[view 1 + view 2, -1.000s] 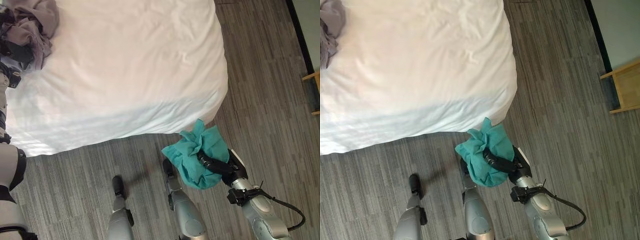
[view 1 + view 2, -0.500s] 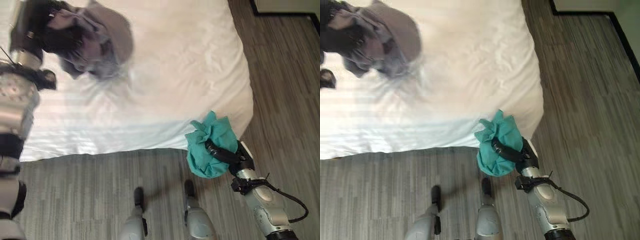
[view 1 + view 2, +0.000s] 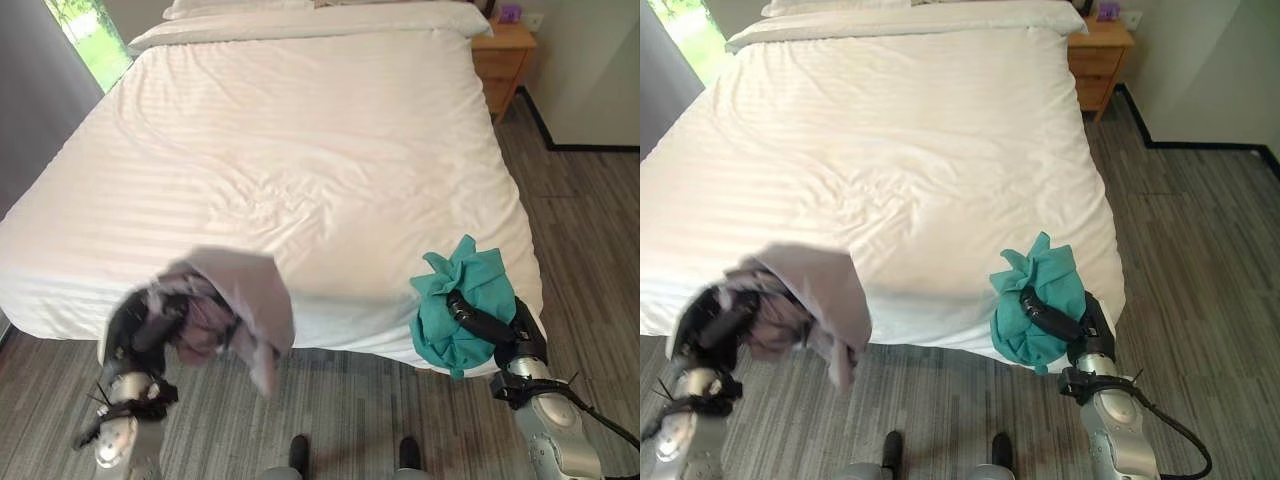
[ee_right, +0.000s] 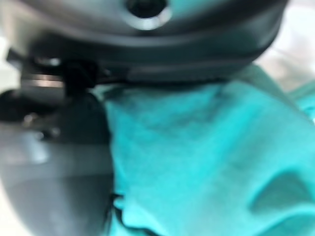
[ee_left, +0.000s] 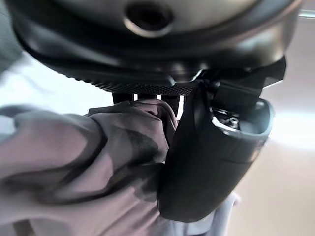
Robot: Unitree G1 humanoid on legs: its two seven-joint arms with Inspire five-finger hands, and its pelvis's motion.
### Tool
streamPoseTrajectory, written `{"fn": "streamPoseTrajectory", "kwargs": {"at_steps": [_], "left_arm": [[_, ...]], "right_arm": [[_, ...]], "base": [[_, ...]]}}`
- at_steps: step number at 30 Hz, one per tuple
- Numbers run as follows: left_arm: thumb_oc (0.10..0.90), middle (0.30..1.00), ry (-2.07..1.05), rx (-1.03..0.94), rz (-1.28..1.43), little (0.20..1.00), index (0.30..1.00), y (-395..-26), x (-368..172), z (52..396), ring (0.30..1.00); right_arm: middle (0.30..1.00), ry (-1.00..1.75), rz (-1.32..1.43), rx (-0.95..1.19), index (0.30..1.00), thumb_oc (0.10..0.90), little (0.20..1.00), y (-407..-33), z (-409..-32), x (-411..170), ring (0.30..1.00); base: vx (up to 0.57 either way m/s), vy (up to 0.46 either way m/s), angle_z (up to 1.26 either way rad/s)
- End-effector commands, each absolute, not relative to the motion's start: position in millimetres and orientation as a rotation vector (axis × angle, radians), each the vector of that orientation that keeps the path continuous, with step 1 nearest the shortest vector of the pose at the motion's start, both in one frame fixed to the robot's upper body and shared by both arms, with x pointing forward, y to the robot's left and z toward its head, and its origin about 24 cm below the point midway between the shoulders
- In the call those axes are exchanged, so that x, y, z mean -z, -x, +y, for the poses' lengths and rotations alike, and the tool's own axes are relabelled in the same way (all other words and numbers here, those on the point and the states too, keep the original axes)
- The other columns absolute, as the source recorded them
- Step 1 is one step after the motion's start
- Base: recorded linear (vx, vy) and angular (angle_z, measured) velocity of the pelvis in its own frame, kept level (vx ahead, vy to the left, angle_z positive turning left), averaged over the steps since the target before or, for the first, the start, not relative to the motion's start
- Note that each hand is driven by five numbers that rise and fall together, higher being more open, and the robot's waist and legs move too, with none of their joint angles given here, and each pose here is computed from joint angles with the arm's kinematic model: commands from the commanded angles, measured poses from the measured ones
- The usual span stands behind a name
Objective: Pick up bed clothes into laundry basket.
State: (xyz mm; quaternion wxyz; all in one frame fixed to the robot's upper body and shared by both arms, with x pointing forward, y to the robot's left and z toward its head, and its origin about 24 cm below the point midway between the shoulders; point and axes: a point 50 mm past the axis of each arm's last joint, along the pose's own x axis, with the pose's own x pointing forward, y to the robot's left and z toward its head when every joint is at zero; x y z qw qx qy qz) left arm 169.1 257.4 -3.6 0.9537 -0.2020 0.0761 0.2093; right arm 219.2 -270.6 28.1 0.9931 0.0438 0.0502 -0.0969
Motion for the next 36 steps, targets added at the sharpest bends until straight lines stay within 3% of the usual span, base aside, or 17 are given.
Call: {"fn": "streamPoseTrajectory", "kwargs": {"at_steps": [1, 4, 15, 18, 25, 31, 36], "left_arm": [[0.400, 0.300, 0.431, -0.258, -0.101, 0.300, 0.300, -194, -43, 248, 0.300], [0.400, 0.300, 0.348, -0.143, -0.097, 0.300, 0.300, -208, -49, 235, 0.300], [0.400, 0.300, 0.281, -0.143, -0.246, 0.300, 0.300, -222, -81, 246, 0.300], [0.400, 0.300, 0.261, -0.173, -0.348, 0.300, 0.300, -222, -101, 254, 0.300], [0.400, 0.300, 0.204, -0.212, -0.440, 0.300, 0.300, -214, -125, 271, 0.300], [0.400, 0.300, 0.132, -0.086, -0.480, 0.300, 0.300, -226, -142, 260, 0.300], [0.400, 0.300, 0.018, 0.002, -0.521, 0.300, 0.300, -225, -165, 259, 0.300]], "right_arm": [[0.300, -0.075, -0.151, 0.128, 0.300, 0.400, 0.300, -233, -260, -75, 0.300], [0.300, -0.085, -0.123, 0.131, 0.300, 0.400, 0.300, -231, -256, -67, 0.300], [0.300, -0.122, -0.113, 0.138, 0.300, 0.400, 0.300, -220, -263, -63, 0.300], [0.300, -0.074, -0.150, 0.082, 0.300, 0.400, 0.300, -239, -262, -77, 0.300], [0.300, -0.139, -0.156, 0.094, 0.300, 0.400, 0.300, -240, -265, -80, 0.300], [0.300, -0.161, -0.085, 0.184, 0.300, 0.400, 0.300, -222, -269, -59, 0.300], [0.300, -0.157, 0.057, 0.292, 0.300, 0.400, 0.300, -180, -281, -25, 0.300]], "base": [[0.00, -0.046, 0.03], [-0.01, -0.026, 0.00], [-0.04, -0.040, -0.07], [-0.06, 0.117, -0.07], [0.12, 0.359, -1.31], [-0.14, 0.385, -0.71], [-0.48, 0.420, -1.04]]}}
